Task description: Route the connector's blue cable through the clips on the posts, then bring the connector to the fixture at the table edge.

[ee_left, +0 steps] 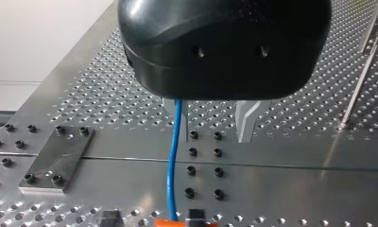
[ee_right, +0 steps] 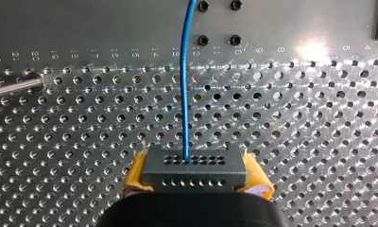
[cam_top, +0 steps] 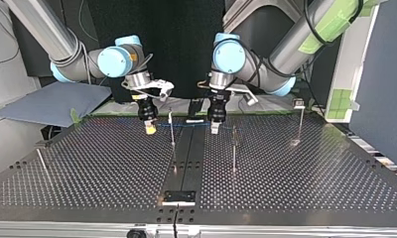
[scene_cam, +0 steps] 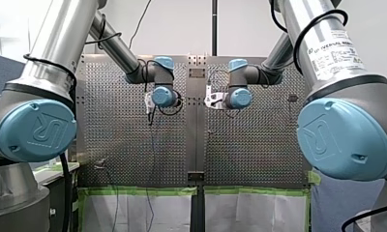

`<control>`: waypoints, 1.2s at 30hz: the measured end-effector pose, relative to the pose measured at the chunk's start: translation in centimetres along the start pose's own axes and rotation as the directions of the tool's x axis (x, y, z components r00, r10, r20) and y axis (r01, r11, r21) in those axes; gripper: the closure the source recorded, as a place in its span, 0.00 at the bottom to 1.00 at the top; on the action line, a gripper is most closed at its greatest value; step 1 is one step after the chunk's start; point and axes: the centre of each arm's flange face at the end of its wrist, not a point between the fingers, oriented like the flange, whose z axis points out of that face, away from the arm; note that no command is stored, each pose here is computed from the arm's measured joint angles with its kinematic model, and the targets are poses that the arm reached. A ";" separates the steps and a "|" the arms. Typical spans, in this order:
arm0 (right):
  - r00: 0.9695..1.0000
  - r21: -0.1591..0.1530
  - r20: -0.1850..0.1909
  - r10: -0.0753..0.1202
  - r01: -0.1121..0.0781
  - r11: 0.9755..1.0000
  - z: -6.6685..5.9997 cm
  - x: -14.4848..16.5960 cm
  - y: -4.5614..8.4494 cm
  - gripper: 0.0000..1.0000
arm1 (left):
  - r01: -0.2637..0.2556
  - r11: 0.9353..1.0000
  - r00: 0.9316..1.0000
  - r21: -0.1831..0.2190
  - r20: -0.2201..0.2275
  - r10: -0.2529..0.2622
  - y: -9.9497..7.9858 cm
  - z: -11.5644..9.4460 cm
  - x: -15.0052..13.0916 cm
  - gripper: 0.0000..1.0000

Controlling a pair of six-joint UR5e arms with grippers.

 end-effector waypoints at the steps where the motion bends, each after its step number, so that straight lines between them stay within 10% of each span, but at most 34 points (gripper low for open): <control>1: 1.000 0.000 0.000 0.000 0.000 1.000 0.0 0.0 0.0 1.00 | 0.000 1.000 1.000 -0.001 0.001 0.000 0.0 0.1 -0.1 0.49; 10: 1.000 0.000 -0.001 0.000 0.000 1.000 0.0 0.0 0.0 1.00 | 0.005 1.000 1.000 -0.004 0.008 -0.005 -0.2 0.2 -0.3 0.89; 36: 1.000 -0.001 0.004 -0.002 0.002 1.000 0.0 -0.1 0.1 1.00 | -0.008 1.000 1.000 -0.028 0.018 0.009 -0.3 0.3 -0.7 0.99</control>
